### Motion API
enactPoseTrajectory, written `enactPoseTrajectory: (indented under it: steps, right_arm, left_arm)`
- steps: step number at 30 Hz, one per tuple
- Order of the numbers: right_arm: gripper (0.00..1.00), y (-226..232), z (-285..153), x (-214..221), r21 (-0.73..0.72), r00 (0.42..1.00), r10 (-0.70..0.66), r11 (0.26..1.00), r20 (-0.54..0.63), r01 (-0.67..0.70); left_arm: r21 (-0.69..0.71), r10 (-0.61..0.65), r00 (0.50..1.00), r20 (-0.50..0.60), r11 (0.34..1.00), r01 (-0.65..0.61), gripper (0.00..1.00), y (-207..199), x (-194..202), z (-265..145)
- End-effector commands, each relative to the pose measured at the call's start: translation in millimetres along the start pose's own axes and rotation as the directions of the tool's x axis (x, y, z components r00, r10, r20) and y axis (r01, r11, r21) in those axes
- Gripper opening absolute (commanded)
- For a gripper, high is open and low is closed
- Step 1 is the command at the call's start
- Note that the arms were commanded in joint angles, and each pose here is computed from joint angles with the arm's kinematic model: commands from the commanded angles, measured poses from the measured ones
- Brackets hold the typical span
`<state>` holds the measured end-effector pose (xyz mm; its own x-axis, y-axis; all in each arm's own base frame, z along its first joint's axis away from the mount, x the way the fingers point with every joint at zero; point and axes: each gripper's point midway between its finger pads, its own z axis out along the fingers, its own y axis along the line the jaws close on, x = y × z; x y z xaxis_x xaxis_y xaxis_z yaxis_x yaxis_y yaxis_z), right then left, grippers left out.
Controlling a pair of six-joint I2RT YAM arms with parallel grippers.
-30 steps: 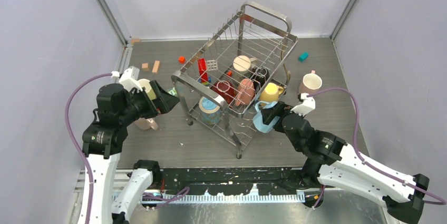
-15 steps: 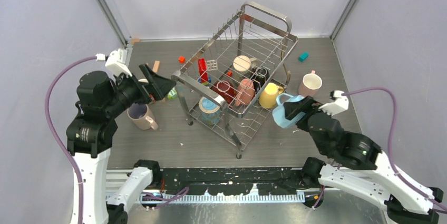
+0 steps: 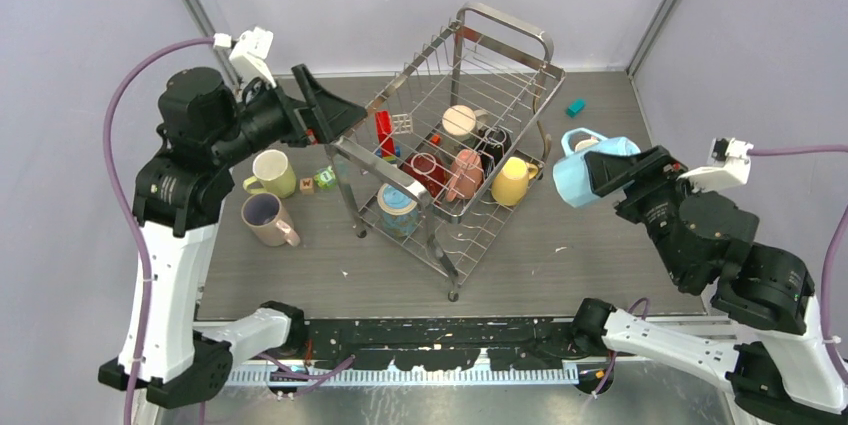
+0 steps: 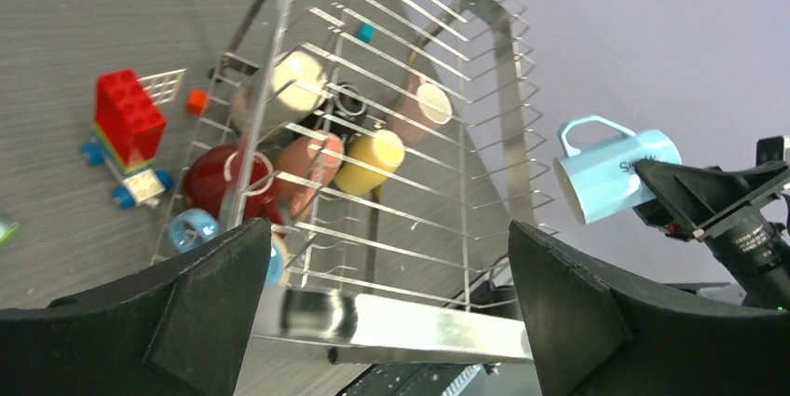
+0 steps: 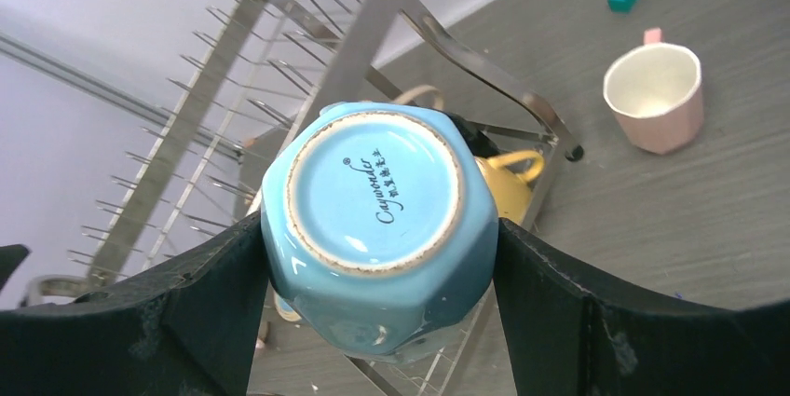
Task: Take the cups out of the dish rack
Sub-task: Unload the cup from the dish rack.
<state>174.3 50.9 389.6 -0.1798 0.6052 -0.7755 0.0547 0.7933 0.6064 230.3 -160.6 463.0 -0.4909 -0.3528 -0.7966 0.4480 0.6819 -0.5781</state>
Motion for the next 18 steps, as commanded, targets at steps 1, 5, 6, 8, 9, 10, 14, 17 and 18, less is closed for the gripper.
enactPoseTrajectory:
  steps: [1,5,6,8,9,10,14,17,18]
  right_arm:
    - [0.02,52,-5,-50,-0.122,0.99,0.112,0.987,0.084,-0.101]
    - [0.02,90,-4,-66,-0.198,0.988,0.136,0.973,0.078,-0.119]
    - [0.02,100,-4,-69,-0.219,0.987,0.145,0.968,0.073,-0.126]
    - [0.02,120,-2,-73,-0.263,0.984,0.165,0.954,0.063,-0.143]
    - [0.02,130,-2,-75,-0.287,0.983,0.176,0.946,0.056,-0.153]
    - [0.02,142,-2,-76,-0.314,0.981,0.187,0.935,0.045,-0.163]
    - [0.02,177,4,-79,-0.383,0.974,0.224,0.902,0.028,-0.197]
    - [0.02,204,8,-80,-0.436,0.966,0.259,0.871,0.011,-0.228]
    - [0.02,212,9,-80,-0.451,0.963,0.269,0.86,0.003,-0.238]
  left_arm:
    - [0.133,0.054,0.997,0.051,0.989,-0.061,1.0,-44,-24,2]
    - [0.225,0.053,0.998,0.032,0.973,-0.059,1.0,-74,-26,13]
    - [0.249,0.05,0.998,0.022,0.967,-0.054,1.0,-81,-24,16]
    - [0.305,0.045,0.999,-0.001,0.952,-0.042,1.0,-98,-18,21]
    - [0.323,0.04,0.999,-0.016,0.946,-0.033,1.0,-104,-14,25]
    - [0.347,0.031,0.999,-0.027,0.938,-0.02,1.0,-111,-12,28]
    - [0.441,-0.012,0.998,-0.067,0.896,0.041,0.99,-137,-2,33]
    - [0.496,-0.052,0.995,-0.09,0.864,0.09,0.99,-151,1,34]
    - [0.508,-0.066,0.993,-0.095,0.855,0.106,0.98,-153,2,34]
